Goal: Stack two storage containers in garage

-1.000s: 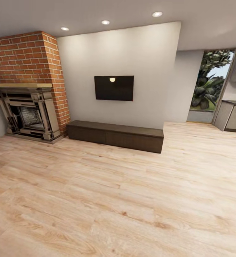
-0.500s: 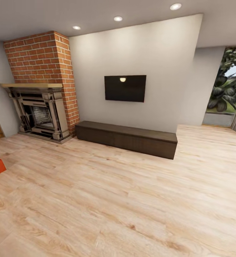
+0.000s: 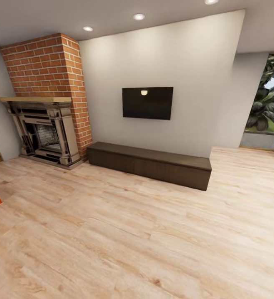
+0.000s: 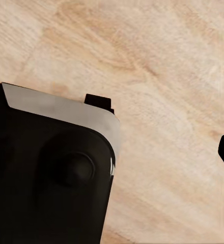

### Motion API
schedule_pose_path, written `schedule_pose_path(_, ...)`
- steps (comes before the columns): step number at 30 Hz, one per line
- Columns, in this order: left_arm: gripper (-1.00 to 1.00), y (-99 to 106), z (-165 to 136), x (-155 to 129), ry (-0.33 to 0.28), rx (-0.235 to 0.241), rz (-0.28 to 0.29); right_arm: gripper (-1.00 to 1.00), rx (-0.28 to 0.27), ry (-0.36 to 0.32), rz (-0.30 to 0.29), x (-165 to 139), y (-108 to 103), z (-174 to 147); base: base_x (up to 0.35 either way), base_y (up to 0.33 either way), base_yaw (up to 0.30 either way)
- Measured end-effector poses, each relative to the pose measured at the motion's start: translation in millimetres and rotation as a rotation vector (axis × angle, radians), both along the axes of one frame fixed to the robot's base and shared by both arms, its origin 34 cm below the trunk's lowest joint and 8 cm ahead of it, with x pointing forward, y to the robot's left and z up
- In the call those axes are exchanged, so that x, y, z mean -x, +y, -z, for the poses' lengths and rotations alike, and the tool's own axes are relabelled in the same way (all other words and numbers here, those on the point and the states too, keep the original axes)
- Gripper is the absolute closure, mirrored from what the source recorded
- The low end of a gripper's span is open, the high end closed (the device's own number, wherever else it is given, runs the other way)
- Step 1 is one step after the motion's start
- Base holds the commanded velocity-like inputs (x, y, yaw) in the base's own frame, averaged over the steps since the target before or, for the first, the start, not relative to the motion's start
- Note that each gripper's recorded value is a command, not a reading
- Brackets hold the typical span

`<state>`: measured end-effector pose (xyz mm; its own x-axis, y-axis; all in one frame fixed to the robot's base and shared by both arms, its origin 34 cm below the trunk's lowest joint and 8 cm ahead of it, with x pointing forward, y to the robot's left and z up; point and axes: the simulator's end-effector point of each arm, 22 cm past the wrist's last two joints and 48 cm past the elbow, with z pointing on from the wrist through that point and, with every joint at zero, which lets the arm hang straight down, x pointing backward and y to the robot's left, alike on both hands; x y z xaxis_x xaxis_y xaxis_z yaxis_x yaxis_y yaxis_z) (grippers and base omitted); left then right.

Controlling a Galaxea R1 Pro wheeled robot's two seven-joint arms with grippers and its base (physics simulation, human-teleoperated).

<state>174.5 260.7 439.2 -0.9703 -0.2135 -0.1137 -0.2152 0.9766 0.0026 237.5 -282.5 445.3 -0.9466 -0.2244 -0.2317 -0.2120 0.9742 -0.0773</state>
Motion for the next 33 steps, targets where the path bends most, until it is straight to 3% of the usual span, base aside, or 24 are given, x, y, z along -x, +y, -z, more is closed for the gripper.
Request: schedule_pose_path(33,-1.00,0.1,0.0,0.1,0.000,-0.001,0.000,-1.00,0.002,-0.004,0.002,-1.0,-1.9,-0.3,0.325,0.000,0.262)
